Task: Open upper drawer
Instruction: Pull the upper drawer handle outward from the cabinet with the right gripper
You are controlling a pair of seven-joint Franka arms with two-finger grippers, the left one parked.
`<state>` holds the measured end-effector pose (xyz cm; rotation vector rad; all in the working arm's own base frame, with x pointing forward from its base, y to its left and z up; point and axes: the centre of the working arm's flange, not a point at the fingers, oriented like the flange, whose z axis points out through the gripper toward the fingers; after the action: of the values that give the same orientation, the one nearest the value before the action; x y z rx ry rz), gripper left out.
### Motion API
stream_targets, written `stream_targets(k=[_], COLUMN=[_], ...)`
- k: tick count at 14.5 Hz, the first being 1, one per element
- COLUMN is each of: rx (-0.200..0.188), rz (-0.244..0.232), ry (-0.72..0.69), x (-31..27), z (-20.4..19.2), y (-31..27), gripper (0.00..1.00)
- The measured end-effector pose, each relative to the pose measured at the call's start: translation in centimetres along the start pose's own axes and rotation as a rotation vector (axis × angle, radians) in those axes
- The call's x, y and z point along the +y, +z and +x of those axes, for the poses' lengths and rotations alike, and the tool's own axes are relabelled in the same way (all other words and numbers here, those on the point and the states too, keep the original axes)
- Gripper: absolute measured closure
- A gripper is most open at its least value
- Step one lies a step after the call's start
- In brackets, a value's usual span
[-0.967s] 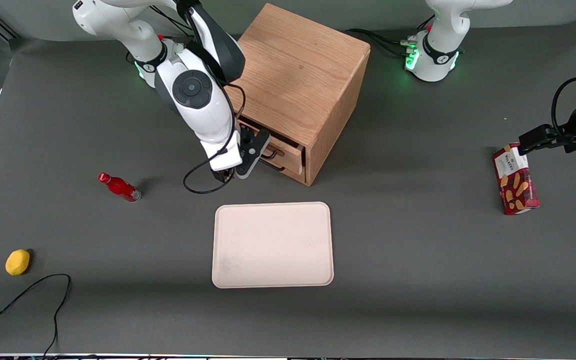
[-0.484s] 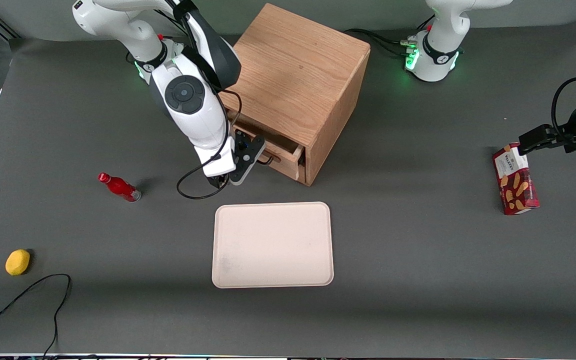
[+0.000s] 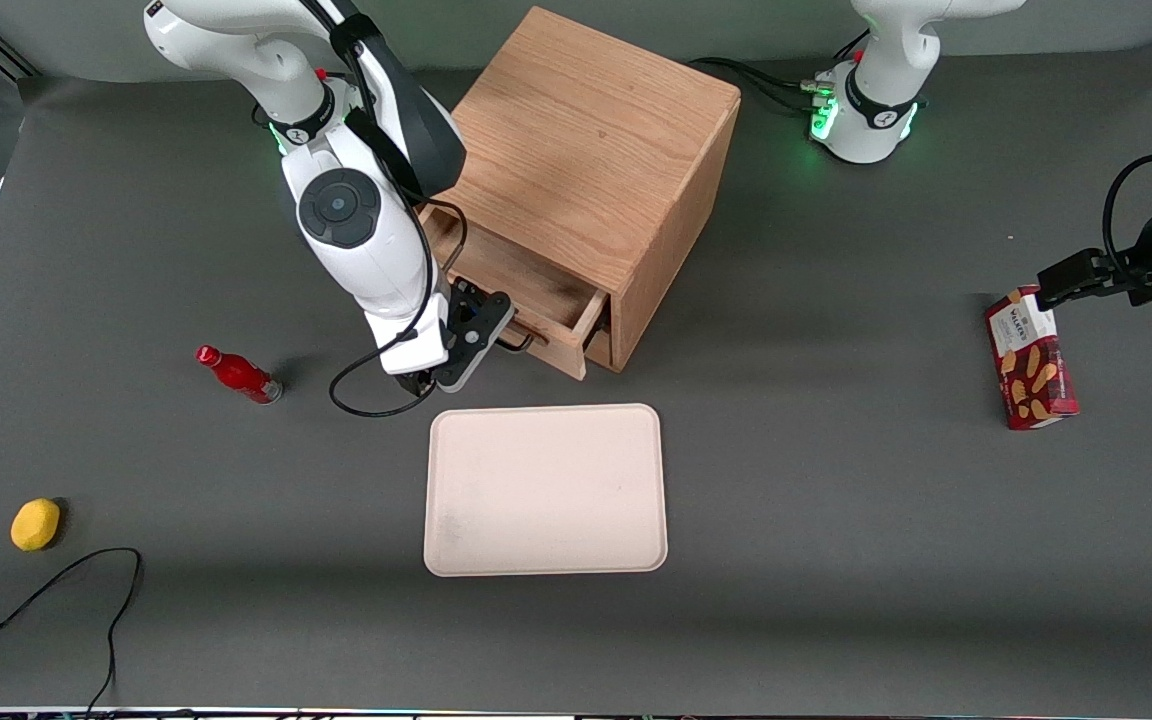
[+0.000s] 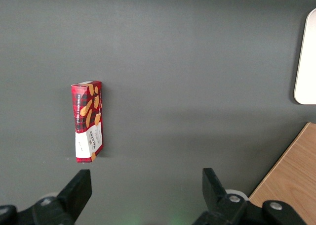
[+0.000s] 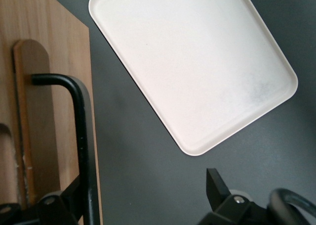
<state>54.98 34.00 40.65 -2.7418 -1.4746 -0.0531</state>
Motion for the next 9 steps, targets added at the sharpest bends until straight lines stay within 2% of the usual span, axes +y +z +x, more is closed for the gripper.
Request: stream_targets(k=[9], rx=[0.012], rz=[0.005], ry=[0.011], x=[3.0], z=[-0.6], y=[0.0], gripper=[0.00])
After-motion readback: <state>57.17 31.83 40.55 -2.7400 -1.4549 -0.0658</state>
